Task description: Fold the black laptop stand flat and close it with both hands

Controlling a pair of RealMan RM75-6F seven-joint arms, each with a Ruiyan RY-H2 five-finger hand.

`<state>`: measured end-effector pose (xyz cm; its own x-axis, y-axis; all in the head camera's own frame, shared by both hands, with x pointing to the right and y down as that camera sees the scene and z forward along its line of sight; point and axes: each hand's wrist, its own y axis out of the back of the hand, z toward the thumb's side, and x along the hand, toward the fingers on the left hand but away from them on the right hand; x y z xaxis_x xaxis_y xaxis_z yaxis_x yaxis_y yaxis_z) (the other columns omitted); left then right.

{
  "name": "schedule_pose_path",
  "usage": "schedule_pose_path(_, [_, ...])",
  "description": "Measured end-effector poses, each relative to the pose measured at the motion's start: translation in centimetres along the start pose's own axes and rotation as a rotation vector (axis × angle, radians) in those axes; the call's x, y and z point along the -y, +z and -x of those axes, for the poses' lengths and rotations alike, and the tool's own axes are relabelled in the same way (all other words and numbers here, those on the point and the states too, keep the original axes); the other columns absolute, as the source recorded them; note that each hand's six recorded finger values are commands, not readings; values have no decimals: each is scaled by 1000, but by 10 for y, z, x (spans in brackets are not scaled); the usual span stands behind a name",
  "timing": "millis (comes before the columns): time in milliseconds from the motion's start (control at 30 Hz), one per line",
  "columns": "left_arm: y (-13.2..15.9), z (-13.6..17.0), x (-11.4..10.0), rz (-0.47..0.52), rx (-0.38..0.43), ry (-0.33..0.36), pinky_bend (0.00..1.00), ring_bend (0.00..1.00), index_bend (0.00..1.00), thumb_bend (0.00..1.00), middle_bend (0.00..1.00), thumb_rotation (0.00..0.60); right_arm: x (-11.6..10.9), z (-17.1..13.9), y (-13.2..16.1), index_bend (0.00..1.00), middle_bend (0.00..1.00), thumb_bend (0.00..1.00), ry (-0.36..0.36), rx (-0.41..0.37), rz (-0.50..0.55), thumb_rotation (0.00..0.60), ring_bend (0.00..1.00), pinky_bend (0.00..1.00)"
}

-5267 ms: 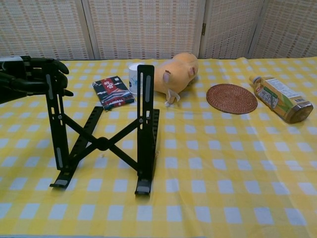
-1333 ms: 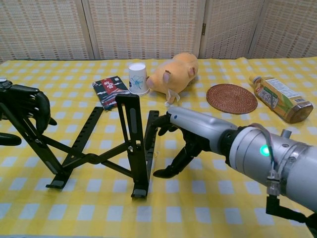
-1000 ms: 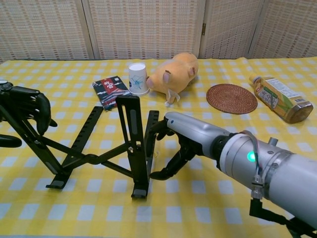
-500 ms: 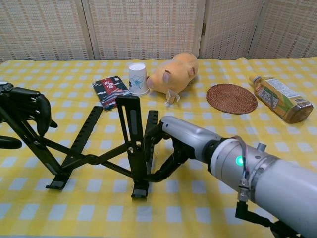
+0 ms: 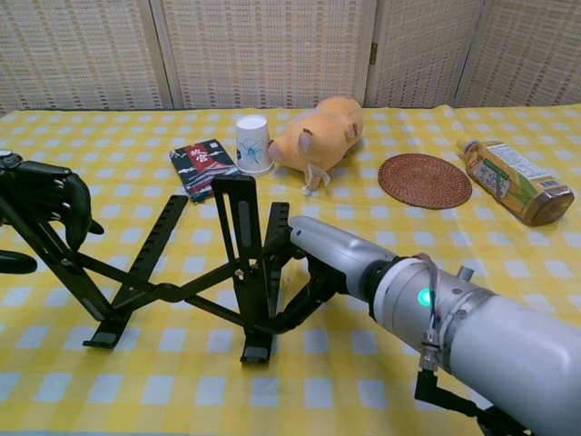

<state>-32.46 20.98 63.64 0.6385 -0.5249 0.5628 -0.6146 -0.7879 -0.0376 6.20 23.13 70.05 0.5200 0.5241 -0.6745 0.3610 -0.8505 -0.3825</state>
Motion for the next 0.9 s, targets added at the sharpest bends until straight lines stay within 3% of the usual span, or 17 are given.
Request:
schedule_pose_path(633, [-2, 3, 1, -3, -2, -8, 224, 449, 456, 180, 528, 600, 6, 5, 2, 667, 309, 366, -5, 2, -4, 600, 220, 126])
schedule_pose_path(767, [-2, 3, -1, -13, -3, -1, 224, 388, 444, 180, 513, 600, 5, 5, 3, 669, 311, 373, -9, 1, -7, 600, 222, 126])
schedule_pose_path(900, [-3, 3, -2, -35, -2, 10, 213, 245, 411, 180, 403, 600, 1, 4, 3, 669, 310, 373, -13, 0, -13, 600, 221, 120])
